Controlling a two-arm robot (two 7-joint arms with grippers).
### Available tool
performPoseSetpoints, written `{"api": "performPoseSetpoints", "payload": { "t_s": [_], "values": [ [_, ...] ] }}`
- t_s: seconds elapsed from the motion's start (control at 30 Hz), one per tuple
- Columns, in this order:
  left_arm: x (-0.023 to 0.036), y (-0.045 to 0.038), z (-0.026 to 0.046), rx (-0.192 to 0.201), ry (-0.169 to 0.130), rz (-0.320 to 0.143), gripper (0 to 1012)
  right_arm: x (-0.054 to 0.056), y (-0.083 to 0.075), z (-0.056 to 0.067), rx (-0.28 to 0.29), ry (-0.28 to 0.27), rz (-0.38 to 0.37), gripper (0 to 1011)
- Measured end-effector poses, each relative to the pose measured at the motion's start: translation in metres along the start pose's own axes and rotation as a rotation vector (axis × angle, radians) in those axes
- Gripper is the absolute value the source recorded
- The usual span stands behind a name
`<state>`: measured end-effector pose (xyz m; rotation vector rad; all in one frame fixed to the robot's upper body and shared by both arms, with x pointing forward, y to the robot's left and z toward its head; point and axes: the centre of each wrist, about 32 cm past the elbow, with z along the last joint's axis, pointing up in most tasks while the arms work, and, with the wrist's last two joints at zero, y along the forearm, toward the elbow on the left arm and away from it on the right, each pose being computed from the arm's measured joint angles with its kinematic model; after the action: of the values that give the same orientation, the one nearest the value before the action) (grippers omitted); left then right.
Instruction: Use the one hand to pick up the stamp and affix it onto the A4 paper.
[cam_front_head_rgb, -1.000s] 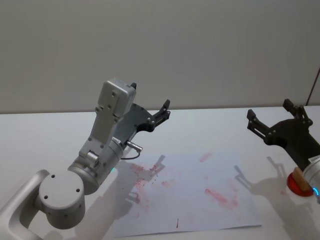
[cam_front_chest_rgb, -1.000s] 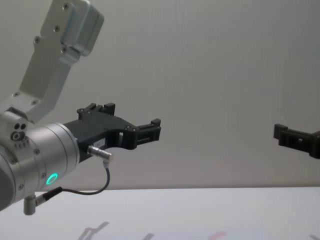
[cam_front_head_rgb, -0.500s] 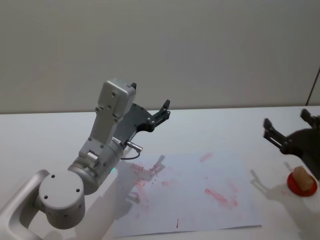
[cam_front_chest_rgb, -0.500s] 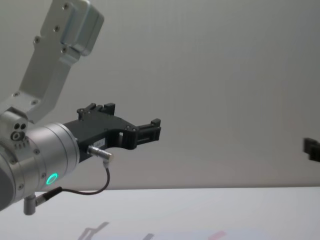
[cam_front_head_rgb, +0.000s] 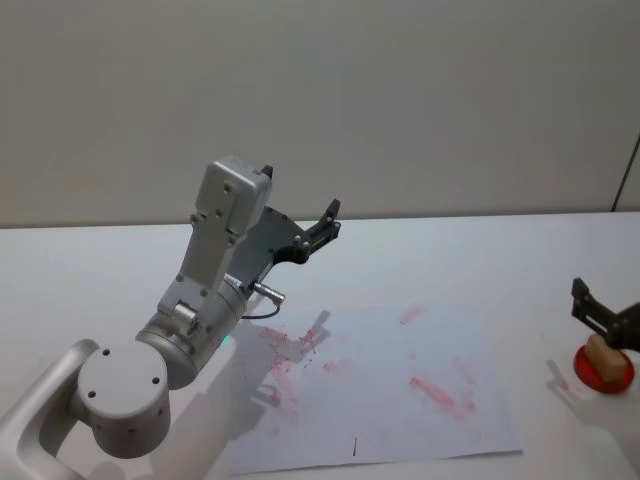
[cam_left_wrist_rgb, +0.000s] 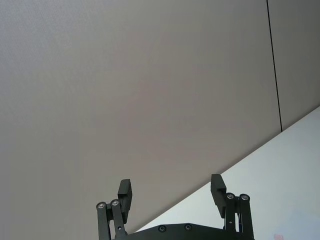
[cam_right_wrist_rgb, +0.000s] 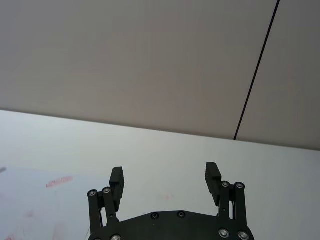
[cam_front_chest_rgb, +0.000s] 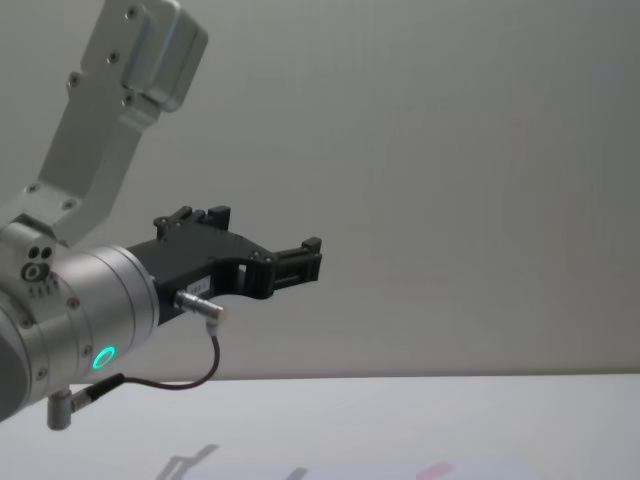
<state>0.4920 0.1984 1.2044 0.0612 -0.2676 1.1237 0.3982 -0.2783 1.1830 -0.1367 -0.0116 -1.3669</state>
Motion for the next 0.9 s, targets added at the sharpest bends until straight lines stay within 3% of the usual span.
{"api": "performPoseSetpoints", "payload": {
  "t_s": [0.53,0.9],
  "values": [
    [0.0,0.0,0.0,0.0,0.0,0.0,1001,0.004,-0.019,-0.017,-0.151,0.025,-0.037,1003],
    [0.0,0.0,0.0,0.0,0.0,0.0,1001,0.005,-0.02,-0.031,-0.213,0.053,-0.054,1003]
  ]
}}
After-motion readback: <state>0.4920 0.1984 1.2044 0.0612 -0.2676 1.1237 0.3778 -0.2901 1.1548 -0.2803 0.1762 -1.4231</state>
